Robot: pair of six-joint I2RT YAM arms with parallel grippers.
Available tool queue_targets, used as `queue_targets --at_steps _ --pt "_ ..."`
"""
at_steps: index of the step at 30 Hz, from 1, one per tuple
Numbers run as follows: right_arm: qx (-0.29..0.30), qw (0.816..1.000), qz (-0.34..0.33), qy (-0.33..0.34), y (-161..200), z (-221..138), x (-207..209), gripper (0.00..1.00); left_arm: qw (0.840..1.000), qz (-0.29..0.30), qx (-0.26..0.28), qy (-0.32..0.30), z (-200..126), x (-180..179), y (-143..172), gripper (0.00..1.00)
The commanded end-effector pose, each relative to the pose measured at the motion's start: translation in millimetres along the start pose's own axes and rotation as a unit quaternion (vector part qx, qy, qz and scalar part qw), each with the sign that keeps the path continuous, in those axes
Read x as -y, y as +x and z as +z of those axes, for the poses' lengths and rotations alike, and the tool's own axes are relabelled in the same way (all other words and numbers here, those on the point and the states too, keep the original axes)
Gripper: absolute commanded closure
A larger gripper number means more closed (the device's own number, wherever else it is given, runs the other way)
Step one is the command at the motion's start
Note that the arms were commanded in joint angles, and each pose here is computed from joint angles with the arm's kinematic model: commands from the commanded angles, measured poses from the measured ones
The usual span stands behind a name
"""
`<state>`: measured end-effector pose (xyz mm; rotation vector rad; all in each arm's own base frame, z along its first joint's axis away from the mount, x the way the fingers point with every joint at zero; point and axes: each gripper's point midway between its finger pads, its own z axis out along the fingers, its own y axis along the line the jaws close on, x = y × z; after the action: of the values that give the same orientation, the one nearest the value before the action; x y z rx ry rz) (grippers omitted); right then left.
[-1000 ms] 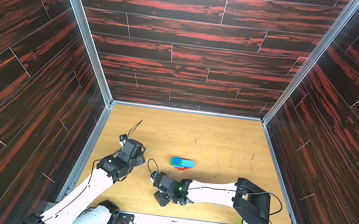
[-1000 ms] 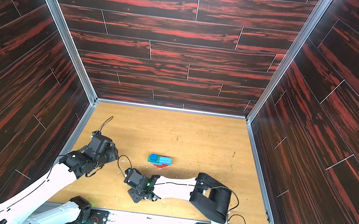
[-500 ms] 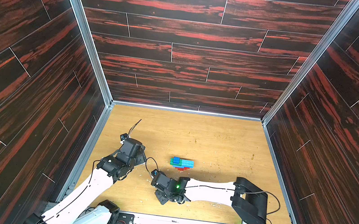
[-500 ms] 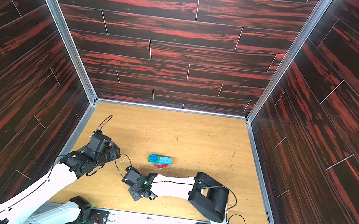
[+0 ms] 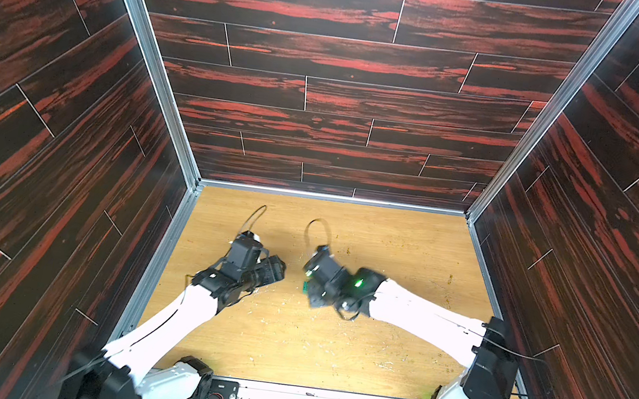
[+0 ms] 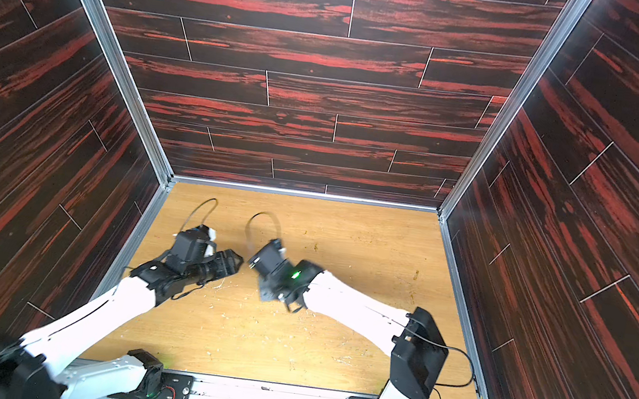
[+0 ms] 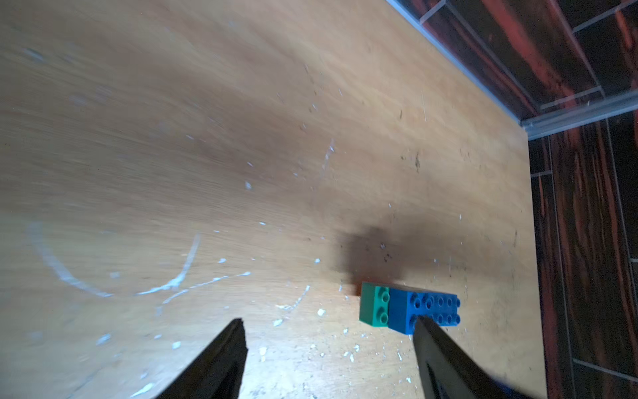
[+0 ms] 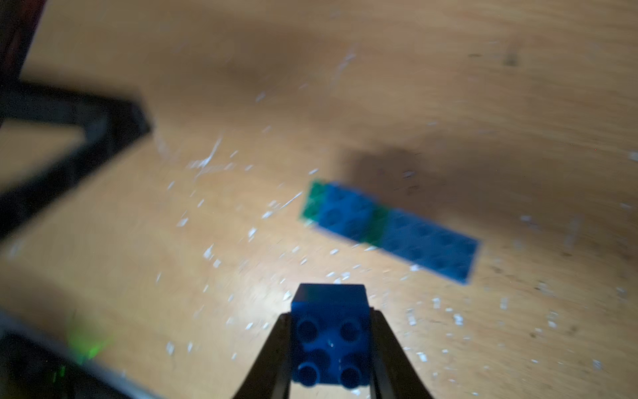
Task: Assemble a heart with lego
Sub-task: Assemble the lego brick with the lego brick.
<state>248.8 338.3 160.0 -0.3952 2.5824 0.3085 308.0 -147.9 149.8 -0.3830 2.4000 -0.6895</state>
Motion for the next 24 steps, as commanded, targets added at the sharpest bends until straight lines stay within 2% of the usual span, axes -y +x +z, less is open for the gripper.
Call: queue_targets --at_steps 1,5,10,15,24 --pt "-0.009 0.998 0.052 0.038 -3.1 5.7 33.2 0.84 0.998 0.023 -0.018 0.061 12.6 28.7 1.8 0.2" --pt "-0.004 0.994 0.101 0.046 -10.3 19.0 49.5 0.86 0.997 0.048 -0.034 0.055 27.9 29.8 13.0 0.2" --pt "-0.022 0.991 0.119 0.049 -7.1 35.9 52.6 0.87 0.994 0.063 -0.047 0.074 39.6 38.0 24.2 0.2" --pt "-0.032 0.992 0.115 0.05 -2.1 43.5 52.9 0.87 0.99 0.087 -0.07 0.085 48.5 47.6 38.5 0.2" --pt "-0.045 0.991 0.106 0.073 7.9 53.0 63.2 0.89 0.987 0.102 -0.098 0.073 58.2 43.5 53.5 0.22"
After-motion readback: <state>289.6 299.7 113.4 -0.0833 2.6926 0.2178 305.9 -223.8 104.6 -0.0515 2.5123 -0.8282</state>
